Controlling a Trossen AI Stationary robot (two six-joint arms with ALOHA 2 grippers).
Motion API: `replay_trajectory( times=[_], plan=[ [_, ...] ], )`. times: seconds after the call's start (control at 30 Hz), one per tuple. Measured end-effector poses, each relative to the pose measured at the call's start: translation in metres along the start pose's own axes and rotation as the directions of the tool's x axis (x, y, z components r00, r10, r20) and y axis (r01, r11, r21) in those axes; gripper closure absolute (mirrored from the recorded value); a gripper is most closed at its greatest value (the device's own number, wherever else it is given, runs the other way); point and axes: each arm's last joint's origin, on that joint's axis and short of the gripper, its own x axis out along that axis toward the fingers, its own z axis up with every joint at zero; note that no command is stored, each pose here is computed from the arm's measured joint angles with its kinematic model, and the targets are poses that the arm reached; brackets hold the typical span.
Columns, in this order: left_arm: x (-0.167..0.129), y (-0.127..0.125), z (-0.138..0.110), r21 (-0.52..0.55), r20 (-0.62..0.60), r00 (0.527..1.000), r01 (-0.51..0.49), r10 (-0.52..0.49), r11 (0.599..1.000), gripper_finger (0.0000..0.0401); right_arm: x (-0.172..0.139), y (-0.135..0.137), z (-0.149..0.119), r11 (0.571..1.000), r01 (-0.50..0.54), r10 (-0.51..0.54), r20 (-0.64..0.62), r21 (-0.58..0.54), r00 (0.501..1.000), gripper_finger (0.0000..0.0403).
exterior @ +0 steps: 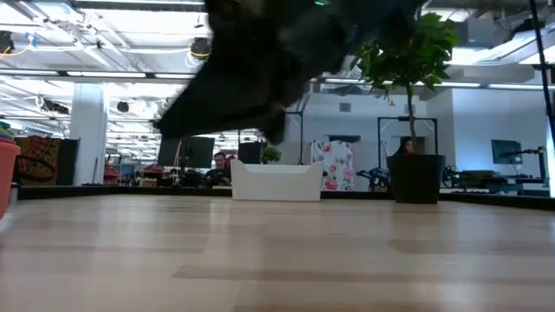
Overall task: Nest measuring cups in basket
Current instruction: Adjust the measuring cups
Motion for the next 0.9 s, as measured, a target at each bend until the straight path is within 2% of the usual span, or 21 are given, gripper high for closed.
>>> replay_trajectory(
  times=[0.17,0.3,0.47,0.73,0.9],
  plan=[
    [0.024,-0.009,0.006,0.002,-0.050,0.999,0.020,-0.020,1.000,0.0397,0.023,0.001,0.003,0.999,-0.024,0.023,-0.028,-0.036,0.999,0.0378],
    [0.029,-0.009,0.013,-0.001,-0.068,0.997,0.034,-0.034,0.999,0.0399,0.037,-0.002,0.003,0.997,-0.063,0.061,-0.064,-0.038,0.996,0.0381],
    [0.019,-0.008,0.027,-0.002,-0.019,0.996,0.086,-0.086,0.996,0.0399,0.043,-0.004,0.002,0.995,-0.091,0.088,-0.078,-0.037,0.993,0.0376],
    [0.010,-0.002,0.046,0.038,0.092,0.992,0.084,-0.087,0.996,0.0399,0.041,-0.004,0.005,0.994,-0.098,0.094,-0.080,-0.051,0.992,0.0379],
    [-0.003,-0.004,0.050,0.031,0.087,0.989,0.117,-0.119,0.993,0.0399,0.041,-0.004,0.005,0.992,-0.118,0.113,-0.086,-0.051,0.990,0.0377]
  ],
)
